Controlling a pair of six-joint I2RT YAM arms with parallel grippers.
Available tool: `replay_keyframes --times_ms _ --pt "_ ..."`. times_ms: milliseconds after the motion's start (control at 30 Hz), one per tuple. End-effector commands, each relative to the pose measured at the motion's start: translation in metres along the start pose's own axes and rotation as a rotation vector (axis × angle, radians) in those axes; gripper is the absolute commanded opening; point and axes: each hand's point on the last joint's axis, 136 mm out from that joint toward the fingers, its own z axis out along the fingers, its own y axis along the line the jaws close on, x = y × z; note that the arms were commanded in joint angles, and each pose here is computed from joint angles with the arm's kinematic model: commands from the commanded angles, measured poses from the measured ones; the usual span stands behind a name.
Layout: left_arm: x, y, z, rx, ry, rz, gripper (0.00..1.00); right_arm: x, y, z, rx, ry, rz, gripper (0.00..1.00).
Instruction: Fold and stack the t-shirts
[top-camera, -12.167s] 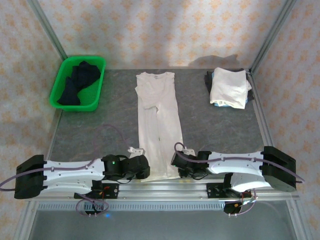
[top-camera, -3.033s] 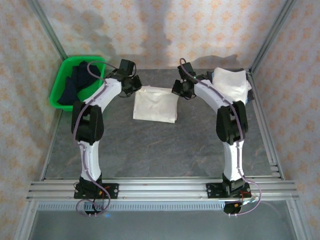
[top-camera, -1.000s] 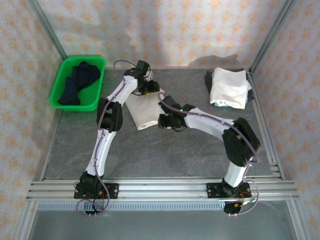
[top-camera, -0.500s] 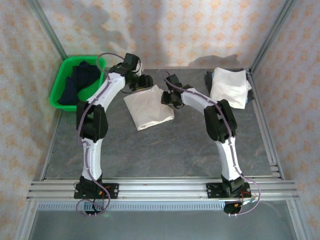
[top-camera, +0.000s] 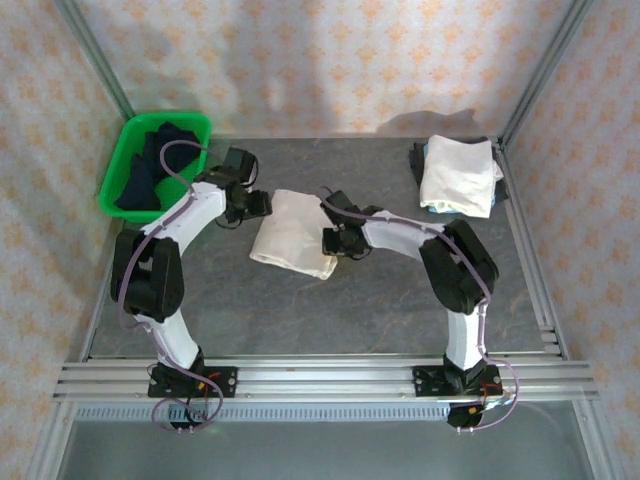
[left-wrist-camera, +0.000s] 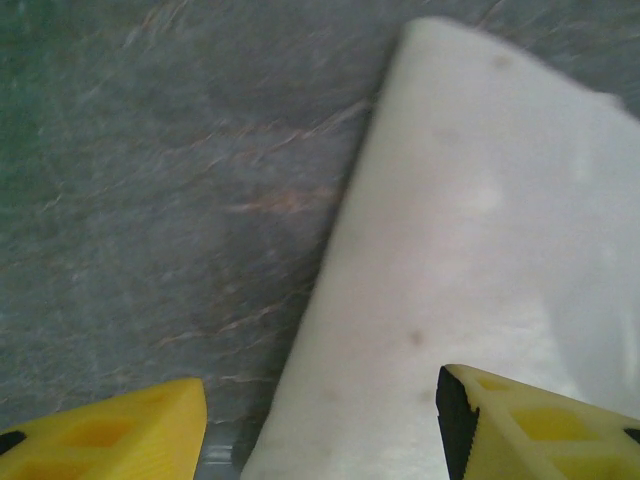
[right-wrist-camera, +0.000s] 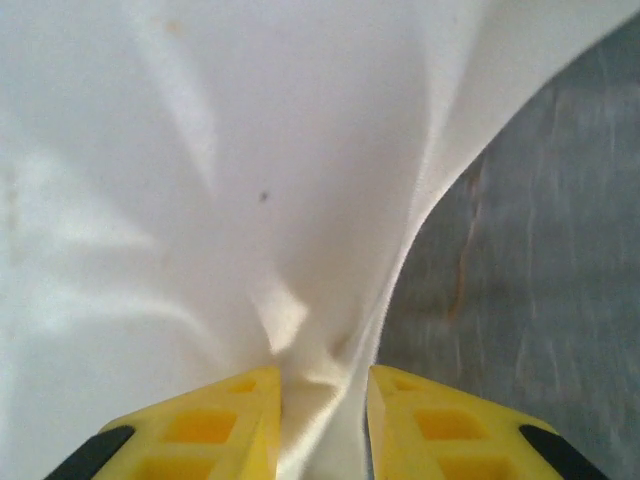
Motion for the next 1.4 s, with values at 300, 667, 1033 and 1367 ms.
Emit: replay_keyframes --times_ms 300,667,1033,1367 --pt "-0.008 -0.002 0.044 -0.026 0.038 0.000 0.60 -0.053 -0.020 -0.010 0.064 -0.179 0.274 0.42" --pt "0.003 -0.010 0.072 -0.004 0.111 0.012 0.54 -0.049 -0.027 0.031 0.143 -0.142 0.369 0.35" --pt "0.007 -0.017 0.080 0.018 0.138 0.022 0.49 -0.044 0.002 0.036 0.106 -0.105 0.315 0.40" --pt "0.013 -0.017 0.087 0.017 0.163 0.019 0.47 -0.040 -0.005 0.032 0.227 -0.131 0.279 0.37"
